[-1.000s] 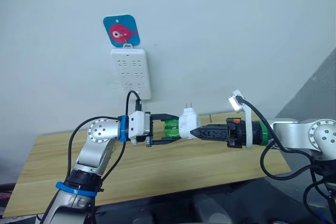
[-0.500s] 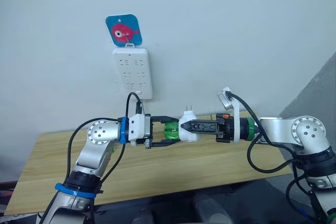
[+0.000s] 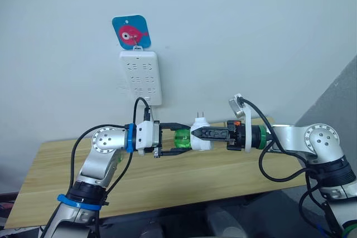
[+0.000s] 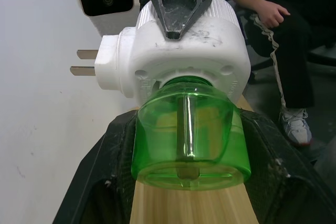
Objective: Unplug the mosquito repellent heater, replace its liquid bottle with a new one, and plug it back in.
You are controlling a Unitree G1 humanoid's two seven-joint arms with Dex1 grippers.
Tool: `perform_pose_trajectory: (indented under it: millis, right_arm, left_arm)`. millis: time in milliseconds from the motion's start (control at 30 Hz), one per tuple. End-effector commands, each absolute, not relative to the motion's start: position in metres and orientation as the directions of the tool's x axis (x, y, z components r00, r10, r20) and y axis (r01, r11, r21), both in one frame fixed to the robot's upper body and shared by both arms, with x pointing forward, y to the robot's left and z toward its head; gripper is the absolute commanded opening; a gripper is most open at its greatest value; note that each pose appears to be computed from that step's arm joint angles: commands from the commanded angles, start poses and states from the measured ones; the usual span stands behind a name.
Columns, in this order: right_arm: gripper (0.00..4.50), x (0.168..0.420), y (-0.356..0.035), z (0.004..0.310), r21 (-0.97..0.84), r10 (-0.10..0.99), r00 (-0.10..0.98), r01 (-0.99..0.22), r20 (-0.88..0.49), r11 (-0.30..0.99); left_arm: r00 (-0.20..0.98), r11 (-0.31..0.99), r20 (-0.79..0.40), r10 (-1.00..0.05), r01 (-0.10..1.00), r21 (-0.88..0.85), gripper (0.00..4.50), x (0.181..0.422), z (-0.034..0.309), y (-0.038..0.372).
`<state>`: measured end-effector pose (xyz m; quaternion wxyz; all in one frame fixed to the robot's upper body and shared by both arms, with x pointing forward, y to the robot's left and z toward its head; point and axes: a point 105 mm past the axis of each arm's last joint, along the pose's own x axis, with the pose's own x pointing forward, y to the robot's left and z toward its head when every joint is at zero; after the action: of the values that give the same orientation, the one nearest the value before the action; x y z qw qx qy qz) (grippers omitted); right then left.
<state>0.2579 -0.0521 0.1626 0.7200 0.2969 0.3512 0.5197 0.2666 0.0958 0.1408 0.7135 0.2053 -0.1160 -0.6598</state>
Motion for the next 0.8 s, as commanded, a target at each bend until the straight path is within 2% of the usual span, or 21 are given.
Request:
perform_pose_trajectory:
  millis: [33, 133, 233, 300, 433, 567, 633, 667, 733, 800]
  right_arm:
    - [3.03, 0.251, -0.043, 0.194, 0.756, 0.982, 0.158, -0.63, -0.1, 0.179]
    - [3.03, 0.25, -0.041, 0.202, 0.724, 0.986, 0.14, -0.671, -0.091, 0.162]
    - [3.03, 0.245, -0.041, 0.204, 0.673, 0.988, 0.1, -0.724, -0.114, 0.151]
    - [3.03, 0.242, -0.04, 0.205, 0.664, 0.99, 0.079, -0.736, -0.112, 0.134]
    - [3.03, 0.241, -0.04, 0.205, 0.664, 0.992, 0.066, -0.739, -0.103, 0.118]
    - [3.03, 0.242, -0.042, 0.205, 0.675, 0.993, 0.072, -0.729, -0.093, 0.116]
    - [3.03, 0.243, -0.044, 0.205, 0.682, 0.993, 0.079, -0.721, -0.09, 0.119]
    - [3.03, 0.244, -0.045, 0.204, 0.687, 0.992, 0.084, -0.717, -0.089, 0.122]
    - [3.03, 0.249, -0.049, 0.204, 0.711, 0.99, 0.119, -0.691, -0.071, 0.134]
    - [3.03, 0.253, -0.054, 0.203, 0.736, 0.986, 0.155, -0.66, -0.059, 0.148]
  left_arm:
    - [0.086, 0.047, -0.203, -0.975, 0.981, 0.188, 2.29, 0.269, 0.138, 0.104]
    - [0.022, 0.063, -0.314, -0.949, 0.991, -0.119, 2.29, 0.265, 0.133, 0.115]
    - [-0.01, 0.086, -0.339, -0.941, 0.961, -0.265, 2.29, 0.267, 0.139, 0.119]
    - [-0.013, 0.088, -0.316, -0.949, 0.949, -0.304, 2.29, 0.269, 0.146, 0.117]
    - [-0.058, 0.022, -0.302, -0.952, 0.967, -0.255, 2.29, 0.266, 0.151, 0.113]
    - [-0.015, 0.029, -0.27, -0.963, 0.987, -0.16, 2.29, 0.275, 0.153, 0.113]
    - [-0.024, 0.004, -0.282, -0.959, 0.995, -0.098, 3.02, 0.274, 0.152, 0.114]
    - [-0.026, -0.008, -0.283, -0.959, 0.998, -0.067, 3.23, 0.273, 0.152, 0.115]
    - [-0.011, -0.034, -0.283, -0.959, 0.996, 0.076, 3.84, 0.271, 0.153, 0.115]
    - [0.016, -0.041, -0.278, -0.96, 0.979, 0.199, 3.86, 0.268, 0.153, 0.116]
